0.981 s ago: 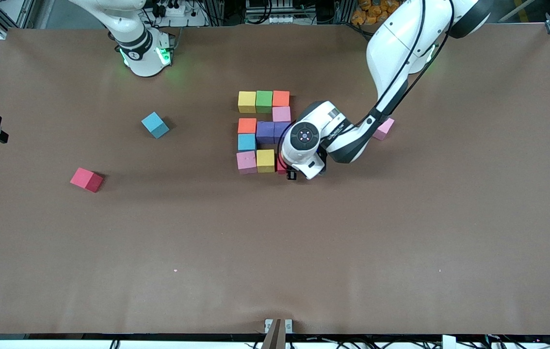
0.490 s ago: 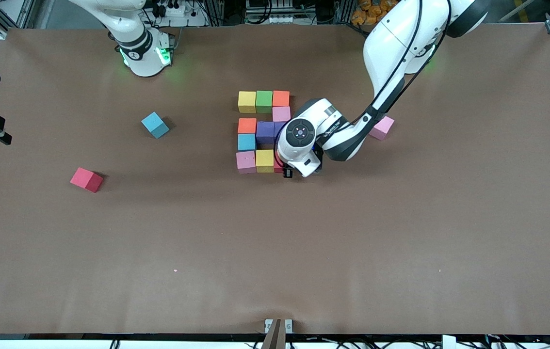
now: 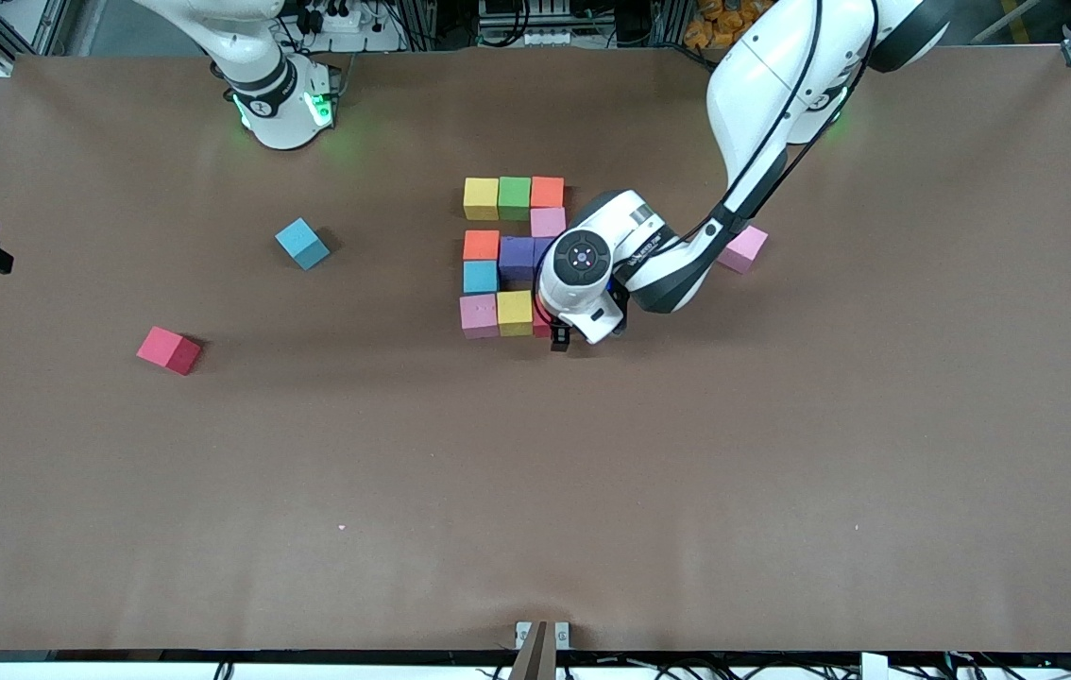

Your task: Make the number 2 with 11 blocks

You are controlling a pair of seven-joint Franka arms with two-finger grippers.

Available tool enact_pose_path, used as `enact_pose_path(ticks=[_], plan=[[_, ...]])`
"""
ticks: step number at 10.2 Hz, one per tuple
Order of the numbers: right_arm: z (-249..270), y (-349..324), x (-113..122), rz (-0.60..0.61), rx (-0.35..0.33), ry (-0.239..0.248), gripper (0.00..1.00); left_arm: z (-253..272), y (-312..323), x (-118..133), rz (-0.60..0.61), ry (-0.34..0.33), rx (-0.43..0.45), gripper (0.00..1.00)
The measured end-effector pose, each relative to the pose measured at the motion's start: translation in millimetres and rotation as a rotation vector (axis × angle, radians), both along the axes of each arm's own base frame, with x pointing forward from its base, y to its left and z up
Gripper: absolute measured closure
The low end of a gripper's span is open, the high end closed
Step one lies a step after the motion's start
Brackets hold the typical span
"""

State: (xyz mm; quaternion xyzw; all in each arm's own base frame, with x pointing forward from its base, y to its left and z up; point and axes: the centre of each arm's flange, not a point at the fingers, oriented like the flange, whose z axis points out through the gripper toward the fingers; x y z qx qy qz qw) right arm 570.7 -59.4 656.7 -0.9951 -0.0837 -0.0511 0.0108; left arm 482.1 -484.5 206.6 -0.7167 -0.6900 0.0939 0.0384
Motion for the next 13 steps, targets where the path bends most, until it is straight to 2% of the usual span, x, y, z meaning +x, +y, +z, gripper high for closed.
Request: enact_pose_path(ticks=[4,6,11,13], plan=[[0.6,-1.1,-0.1,-0.002,0.000,-0.001,0.00,49.0,11.8,10.3,-0.039,-0.019,0.029,0.00],[0.8,-1.2,-0.1,-0.002,0.000,-0.002,0.00,71.5,32.0,24.7,-0.086,-0.029,0.039,0.00],[1.0,-1.3,-0.1,-0.002,0.000,-0.002,0.00,117.9,129.4,96.8,-0.133,-0.120,0.055,0.00],[1.3,-1.1,0.1,-0.002,0.000,-0.004,0.00,137.0,164.2,114.2,-0.169,-0.141,0.067,0.00]])
